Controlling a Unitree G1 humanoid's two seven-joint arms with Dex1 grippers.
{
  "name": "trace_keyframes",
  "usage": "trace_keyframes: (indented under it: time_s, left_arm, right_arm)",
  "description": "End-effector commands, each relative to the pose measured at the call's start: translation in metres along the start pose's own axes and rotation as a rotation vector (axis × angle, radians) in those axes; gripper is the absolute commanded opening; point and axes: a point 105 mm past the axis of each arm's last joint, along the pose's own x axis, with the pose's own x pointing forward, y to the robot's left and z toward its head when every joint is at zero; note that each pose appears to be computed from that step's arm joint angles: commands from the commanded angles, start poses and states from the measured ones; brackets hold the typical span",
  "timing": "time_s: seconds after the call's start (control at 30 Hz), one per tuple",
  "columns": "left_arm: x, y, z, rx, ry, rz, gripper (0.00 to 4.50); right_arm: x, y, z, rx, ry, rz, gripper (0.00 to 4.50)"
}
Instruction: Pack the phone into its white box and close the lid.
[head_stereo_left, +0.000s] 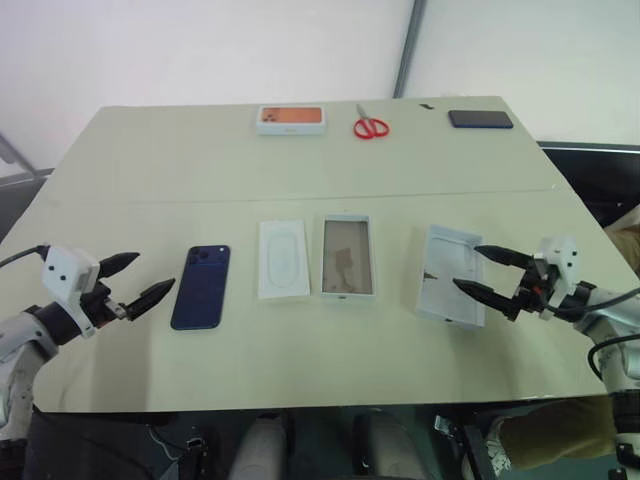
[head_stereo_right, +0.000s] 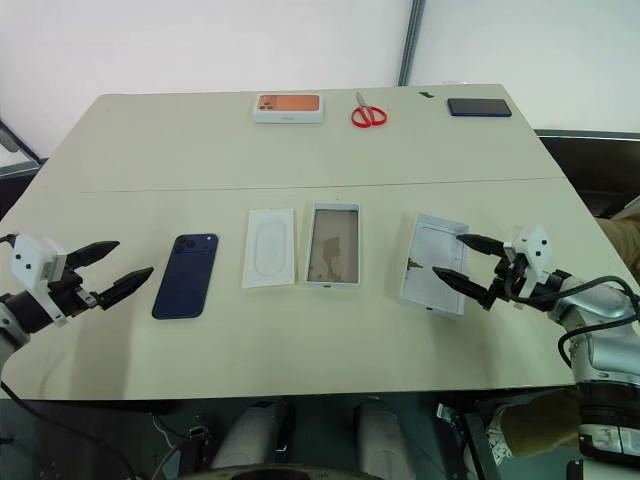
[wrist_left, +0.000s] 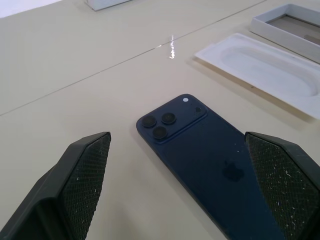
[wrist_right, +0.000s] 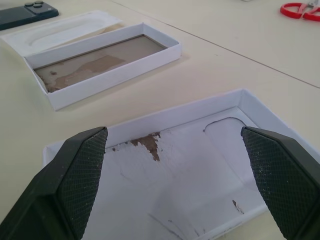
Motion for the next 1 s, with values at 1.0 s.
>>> trace_keyframes:
  time_s: [1.0]
  left_arm:
    - [-0.004,0.003,-0.002,-0.024,-0.021,-0.003,4.50]
  right_arm:
    - [-0.004,0.001,-0.005,-0.039,0.013,0.006,4.46]
